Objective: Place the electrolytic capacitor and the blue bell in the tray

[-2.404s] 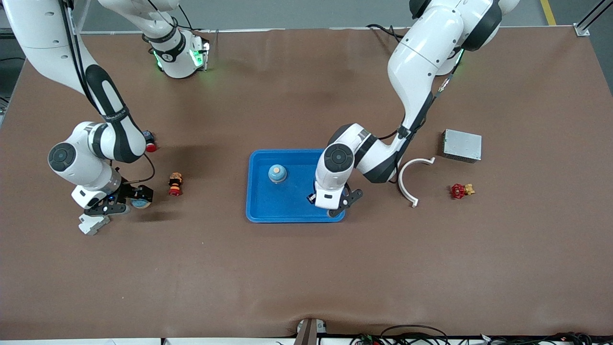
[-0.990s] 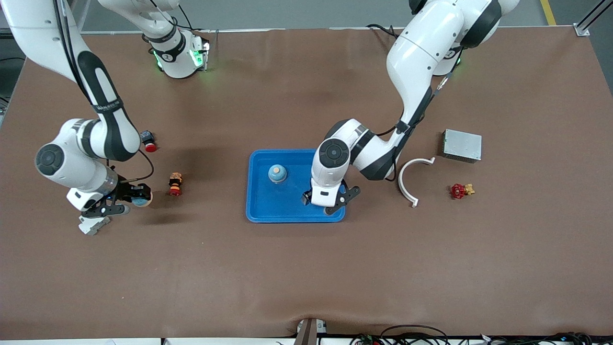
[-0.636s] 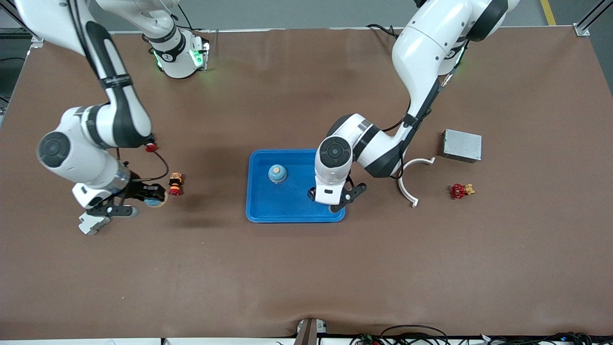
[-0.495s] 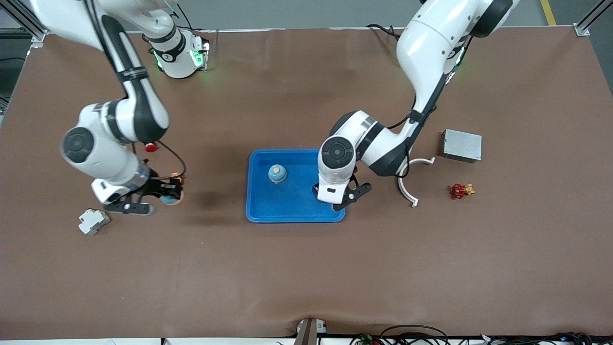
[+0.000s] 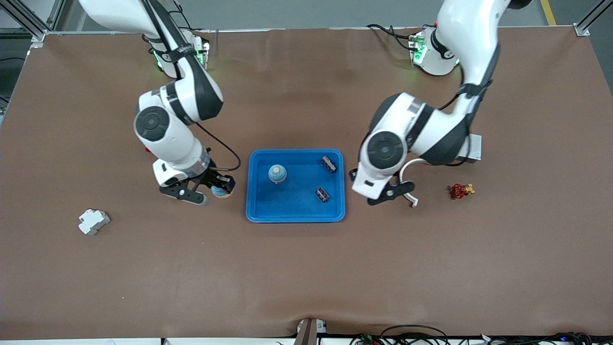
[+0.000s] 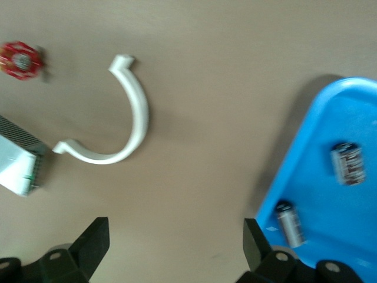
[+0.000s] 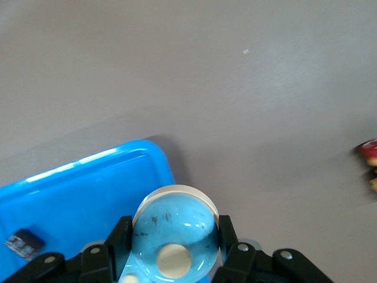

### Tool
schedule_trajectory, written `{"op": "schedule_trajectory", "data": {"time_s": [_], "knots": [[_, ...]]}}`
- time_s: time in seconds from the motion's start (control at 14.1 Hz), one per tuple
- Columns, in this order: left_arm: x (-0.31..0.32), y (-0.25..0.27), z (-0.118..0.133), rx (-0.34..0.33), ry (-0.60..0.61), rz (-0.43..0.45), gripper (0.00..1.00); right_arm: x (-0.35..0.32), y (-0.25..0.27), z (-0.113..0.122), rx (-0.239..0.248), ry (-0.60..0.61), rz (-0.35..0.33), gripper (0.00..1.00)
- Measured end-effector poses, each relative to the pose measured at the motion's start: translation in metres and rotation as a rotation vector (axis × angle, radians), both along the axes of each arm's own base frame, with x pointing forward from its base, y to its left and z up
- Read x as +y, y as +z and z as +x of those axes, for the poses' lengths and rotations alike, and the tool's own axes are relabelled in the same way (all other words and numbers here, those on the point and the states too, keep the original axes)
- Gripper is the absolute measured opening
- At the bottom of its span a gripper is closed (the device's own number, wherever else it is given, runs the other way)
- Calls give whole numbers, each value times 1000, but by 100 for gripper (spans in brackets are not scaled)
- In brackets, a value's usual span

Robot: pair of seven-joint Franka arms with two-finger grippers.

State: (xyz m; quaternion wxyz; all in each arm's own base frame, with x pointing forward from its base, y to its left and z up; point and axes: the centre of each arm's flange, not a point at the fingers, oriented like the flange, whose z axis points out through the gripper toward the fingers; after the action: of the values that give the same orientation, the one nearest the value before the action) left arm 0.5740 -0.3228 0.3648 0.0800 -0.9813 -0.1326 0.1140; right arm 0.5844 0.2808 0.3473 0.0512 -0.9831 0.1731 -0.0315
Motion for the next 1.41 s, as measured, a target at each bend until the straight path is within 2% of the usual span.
{"op": "schedule_trajectory", "data": {"time_s": [0.28,0.57,0.85,1.2,1.41], "knots": [[88,36,-20,35,-120,-42,100,51,-40,12,-7,-63,-44,63],[172,49,-47,65,-221,-79,100,92,-90,25,-35,-103,-94,63],[228,36,-68,24,-267,-109,100,107,-106,29,-65,-136,-71,63],[257,7,-96,-27,-304,-121,100,107,-122,28,-50,-157,-79,63],[261,-2,-103,-42,-309,-122,100,108,-127,26,-41,-155,-82,63]]}}
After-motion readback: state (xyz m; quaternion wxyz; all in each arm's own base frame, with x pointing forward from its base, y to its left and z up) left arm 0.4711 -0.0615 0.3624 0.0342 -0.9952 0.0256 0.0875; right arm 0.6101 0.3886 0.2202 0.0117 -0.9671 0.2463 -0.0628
